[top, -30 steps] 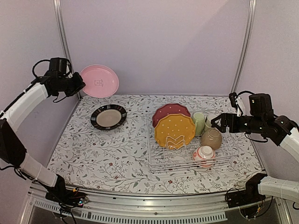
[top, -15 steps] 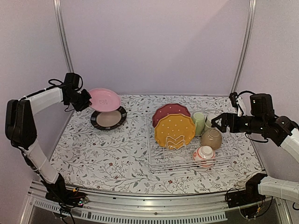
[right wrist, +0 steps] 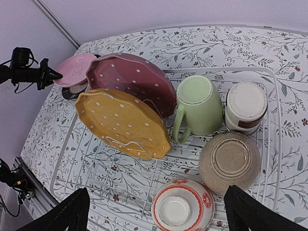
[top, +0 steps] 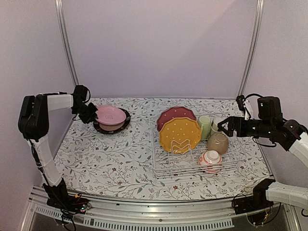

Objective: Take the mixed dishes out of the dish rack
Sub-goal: Place the plate on the plate, then grab the plate from the dish rack.

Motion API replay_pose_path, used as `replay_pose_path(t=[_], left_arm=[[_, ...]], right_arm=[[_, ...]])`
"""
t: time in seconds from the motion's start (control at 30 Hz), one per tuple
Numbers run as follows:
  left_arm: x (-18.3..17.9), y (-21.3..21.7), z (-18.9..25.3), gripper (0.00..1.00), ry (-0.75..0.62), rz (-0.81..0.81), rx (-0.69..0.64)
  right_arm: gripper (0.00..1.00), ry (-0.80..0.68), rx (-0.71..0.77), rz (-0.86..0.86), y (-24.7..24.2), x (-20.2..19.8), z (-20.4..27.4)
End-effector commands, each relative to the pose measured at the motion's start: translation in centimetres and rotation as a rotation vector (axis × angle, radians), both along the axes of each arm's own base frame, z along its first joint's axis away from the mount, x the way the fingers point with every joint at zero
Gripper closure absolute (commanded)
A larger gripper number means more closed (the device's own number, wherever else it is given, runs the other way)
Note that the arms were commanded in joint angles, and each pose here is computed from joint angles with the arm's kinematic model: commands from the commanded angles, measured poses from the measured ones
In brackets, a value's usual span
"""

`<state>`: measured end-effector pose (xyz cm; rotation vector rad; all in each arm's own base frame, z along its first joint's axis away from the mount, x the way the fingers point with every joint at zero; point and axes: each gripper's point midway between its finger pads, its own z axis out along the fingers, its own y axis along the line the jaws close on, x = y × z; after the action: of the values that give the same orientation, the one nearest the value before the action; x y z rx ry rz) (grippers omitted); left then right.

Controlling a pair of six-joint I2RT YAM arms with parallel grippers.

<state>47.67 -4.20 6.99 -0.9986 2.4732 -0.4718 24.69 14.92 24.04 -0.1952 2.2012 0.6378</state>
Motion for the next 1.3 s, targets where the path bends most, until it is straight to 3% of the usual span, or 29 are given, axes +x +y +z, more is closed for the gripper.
replay_pose_path(t=[0.0,0.27,0.57,0.6,0.77,0.97,1.13,1.27], left_arm=[[1.4,0.1,0.4,0.94,-0.023,0.008,-0.024],[0.9,0.0,-1.7,0.85,0.05,0.014,-0.033],[-0.7,0.2,-1.5,0.59,0.086,0.015,-0.016],[-0.9,0.3,-1.1,0.51,0.079,0.016,-0.004],[-1.6,1.2,1.8,0.26,0.04,0.017,0.058],[-2.1,1.0,6.5,0.2,-0.045,-0.055,0.158],[-2.2,-2.1,12.9,0.02,-0.234,-0.206,0.291],[-2.9,-5.5,17.6,0.0,-0.358,-0.364,0.356]], right_arm=[[0.01,0.022,0.004,-0.005,-0.1,-0.1,-0.6],[0.01,0.03,0.005,0.004,0.2,0.1,-0.7],[0.01,0.028,0.013,0.013,0.4,0.2,-0.4],[0.01,0.027,0.013,0.014,0.5,0.2,-0.4],[0.01,0.029,0.016,0.018,0.6,0.3,-0.5],[0.01,0.024,0.017,0.025,0.7,0.4,-0.2],[0.01,0.02,0.006,0.042,1.0,0.6,0.0],[0.01,0.022,-0.01,0.061,1.3,0.9,0.1]])
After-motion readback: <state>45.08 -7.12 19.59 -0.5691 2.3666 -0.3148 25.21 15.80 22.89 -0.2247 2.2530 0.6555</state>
